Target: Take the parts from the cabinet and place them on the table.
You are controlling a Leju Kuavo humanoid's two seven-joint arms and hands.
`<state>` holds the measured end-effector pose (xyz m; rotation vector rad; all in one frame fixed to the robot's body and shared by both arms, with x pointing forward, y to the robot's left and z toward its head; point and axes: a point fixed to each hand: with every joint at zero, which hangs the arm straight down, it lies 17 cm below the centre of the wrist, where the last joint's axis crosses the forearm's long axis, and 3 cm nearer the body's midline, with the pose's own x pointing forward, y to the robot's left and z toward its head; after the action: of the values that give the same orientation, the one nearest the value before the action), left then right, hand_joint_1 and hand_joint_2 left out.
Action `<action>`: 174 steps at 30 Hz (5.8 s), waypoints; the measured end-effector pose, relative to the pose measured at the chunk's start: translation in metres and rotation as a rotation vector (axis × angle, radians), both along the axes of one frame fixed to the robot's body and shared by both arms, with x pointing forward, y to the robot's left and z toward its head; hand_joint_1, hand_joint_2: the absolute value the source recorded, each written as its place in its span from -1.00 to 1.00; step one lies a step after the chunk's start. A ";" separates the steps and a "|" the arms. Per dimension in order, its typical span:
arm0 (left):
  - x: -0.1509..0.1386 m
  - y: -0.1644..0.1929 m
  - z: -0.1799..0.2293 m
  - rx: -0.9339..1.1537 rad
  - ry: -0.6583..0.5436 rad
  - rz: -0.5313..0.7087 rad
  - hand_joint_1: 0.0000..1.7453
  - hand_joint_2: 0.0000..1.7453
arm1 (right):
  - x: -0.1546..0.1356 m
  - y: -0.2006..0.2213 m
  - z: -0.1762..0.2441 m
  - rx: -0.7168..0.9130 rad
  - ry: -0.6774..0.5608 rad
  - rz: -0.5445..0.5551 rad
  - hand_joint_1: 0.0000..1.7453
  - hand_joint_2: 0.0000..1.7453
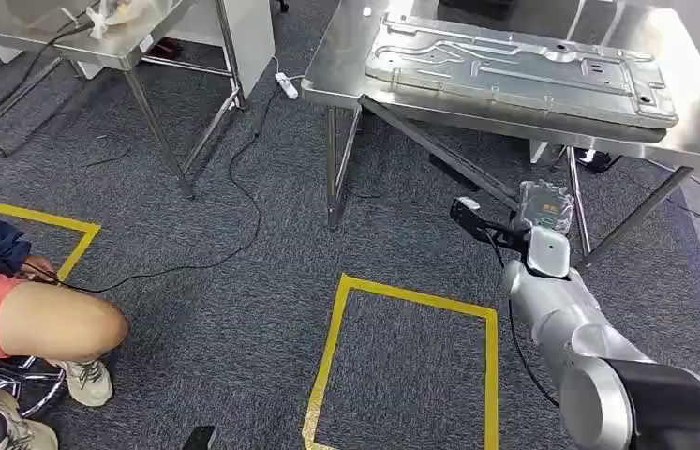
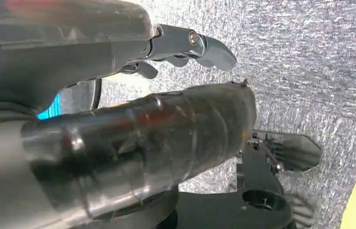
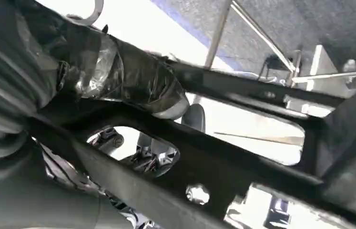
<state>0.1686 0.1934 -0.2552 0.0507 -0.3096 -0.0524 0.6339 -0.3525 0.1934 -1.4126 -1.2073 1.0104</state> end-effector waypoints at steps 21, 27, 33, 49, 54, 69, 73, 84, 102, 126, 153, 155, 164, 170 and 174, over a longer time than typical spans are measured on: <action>-0.004 0.000 -0.001 0.001 0.006 -0.007 -1.00 -1.00 | 0.018 -0.034 0.048 0.016 0.022 -0.086 1.00 1.00; -0.001 0.000 0.000 -0.002 -0.001 -0.009 -1.00 -1.00 | 0.019 -0.062 0.064 0.003 0.019 -0.130 1.00 1.00; 0.000 -0.001 0.000 -0.004 -0.001 -0.013 -1.00 -1.00 | 0.017 -0.062 0.055 -0.005 0.033 -0.112 1.00 1.00; -0.001 -0.003 0.000 -0.006 0.004 -0.029 -1.00 -1.00 | 0.016 -0.054 0.046 -0.022 0.032 -0.042 1.00 1.00; 0.002 -0.004 0.001 -0.005 0.002 -0.033 -1.00 -1.00 | 0.017 -0.057 0.067 -0.030 -0.052 -0.052 1.00 1.00; -0.001 -0.007 0.001 -0.015 0.007 -0.023 -1.00 -1.00 | 0.037 -0.069 0.135 -0.014 0.001 -0.047 1.00 1.00; 0.000 -0.007 0.001 -0.018 0.001 -0.026 -1.00 -1.00 | 0.035 -0.073 0.129 -0.015 0.001 -0.050 1.00 1.00; 0.000 -0.008 0.001 -0.019 0.005 -0.031 -1.00 -1.00 | 0.032 -0.072 0.109 -0.011 0.020 -0.041 1.00 1.00; 0.001 -0.015 0.003 -0.040 0.001 -0.038 -1.00 -1.00 | 0.024 -0.090 0.090 -0.028 0.044 -0.073 1.00 1.00; -0.001 -0.015 0.002 -0.032 0.001 -0.048 -1.00 -1.00 | 0.018 -0.097 0.076 -0.015 0.043 -0.084 1.00 1.00; 0.003 -0.015 0.003 -0.033 -0.003 -0.048 -1.00 -1.00 | 0.031 -0.073 0.110 -0.010 0.009 -0.015 1.00 1.00; 0.001 -0.015 0.003 -0.034 -0.001 -0.048 -1.00 -1.00 | 0.030 -0.073 0.106 -0.010 0.015 -0.015 1.00 1.00; 0.002 -0.017 0.003 -0.039 -0.002 -0.048 -1.00 -1.00 | 0.029 -0.073 0.101 -0.009 0.019 -0.018 1.00 1.00; -0.001 -0.017 0.002 -0.039 0.000 -0.049 -1.00 -1.00 | 0.029 -0.074 0.099 -0.006 0.023 -0.026 1.00 1.00; -0.002 -0.016 0.002 -0.039 0.001 -0.049 -1.00 -1.00 | 0.028 -0.073 0.095 -0.006 0.029 -0.025 1.00 1.00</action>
<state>0.1668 0.1769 -0.2532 0.0043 -0.3110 -0.0947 0.6622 -0.4255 0.2886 -1.4097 -1.1634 1.0144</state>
